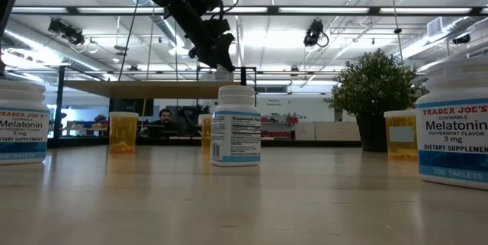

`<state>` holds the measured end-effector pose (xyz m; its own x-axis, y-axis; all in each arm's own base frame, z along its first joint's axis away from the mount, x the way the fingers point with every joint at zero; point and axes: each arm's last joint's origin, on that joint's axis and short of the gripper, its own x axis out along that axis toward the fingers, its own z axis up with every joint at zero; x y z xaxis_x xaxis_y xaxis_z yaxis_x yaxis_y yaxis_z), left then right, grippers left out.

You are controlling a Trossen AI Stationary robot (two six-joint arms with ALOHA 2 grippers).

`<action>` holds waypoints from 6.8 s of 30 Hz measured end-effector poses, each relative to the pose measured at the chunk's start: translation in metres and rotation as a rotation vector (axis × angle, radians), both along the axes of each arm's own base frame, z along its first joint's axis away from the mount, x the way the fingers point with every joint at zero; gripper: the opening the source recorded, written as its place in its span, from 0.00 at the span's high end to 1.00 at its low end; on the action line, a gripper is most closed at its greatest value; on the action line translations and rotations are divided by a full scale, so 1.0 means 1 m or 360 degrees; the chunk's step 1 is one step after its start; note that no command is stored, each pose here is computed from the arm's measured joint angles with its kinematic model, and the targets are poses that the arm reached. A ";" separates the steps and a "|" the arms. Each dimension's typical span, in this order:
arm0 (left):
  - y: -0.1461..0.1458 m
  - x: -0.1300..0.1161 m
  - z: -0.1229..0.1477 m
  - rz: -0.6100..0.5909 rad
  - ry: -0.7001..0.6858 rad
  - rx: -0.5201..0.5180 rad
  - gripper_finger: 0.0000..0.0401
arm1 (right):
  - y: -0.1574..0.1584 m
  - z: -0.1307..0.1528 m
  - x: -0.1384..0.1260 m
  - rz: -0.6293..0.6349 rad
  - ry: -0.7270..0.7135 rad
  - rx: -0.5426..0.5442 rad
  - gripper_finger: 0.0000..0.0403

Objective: Pick and place medicine bottles onto shelf by color
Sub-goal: Put the supplement bottle on the shelf, then put the orange pill bottle on the shelf

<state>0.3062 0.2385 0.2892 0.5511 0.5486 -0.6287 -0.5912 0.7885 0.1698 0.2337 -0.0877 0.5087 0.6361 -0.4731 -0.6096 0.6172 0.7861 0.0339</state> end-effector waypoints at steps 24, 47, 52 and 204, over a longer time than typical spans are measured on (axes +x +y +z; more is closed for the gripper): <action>-0.014 -0.003 0.003 -0.0003 0.0060 -0.0070 0.20 | 0.000 0.000 0.000 0.0000 -0.0001 0.0001 0.26; -0.132 -0.029 0.056 -0.0324 0.0071 -0.0514 0.26 | 0.009 -0.006 0.003 0.0265 0.0090 0.0059 0.26; -0.172 -0.006 0.037 -0.0357 0.0234 -0.0526 0.24 | 0.027 -0.011 0.003 0.0363 0.0185 0.0110 0.26; -0.096 0.031 0.091 -0.0281 0.0645 -0.0511 0.41 | 0.079 0.020 -0.082 0.0486 0.0076 -0.0169 0.26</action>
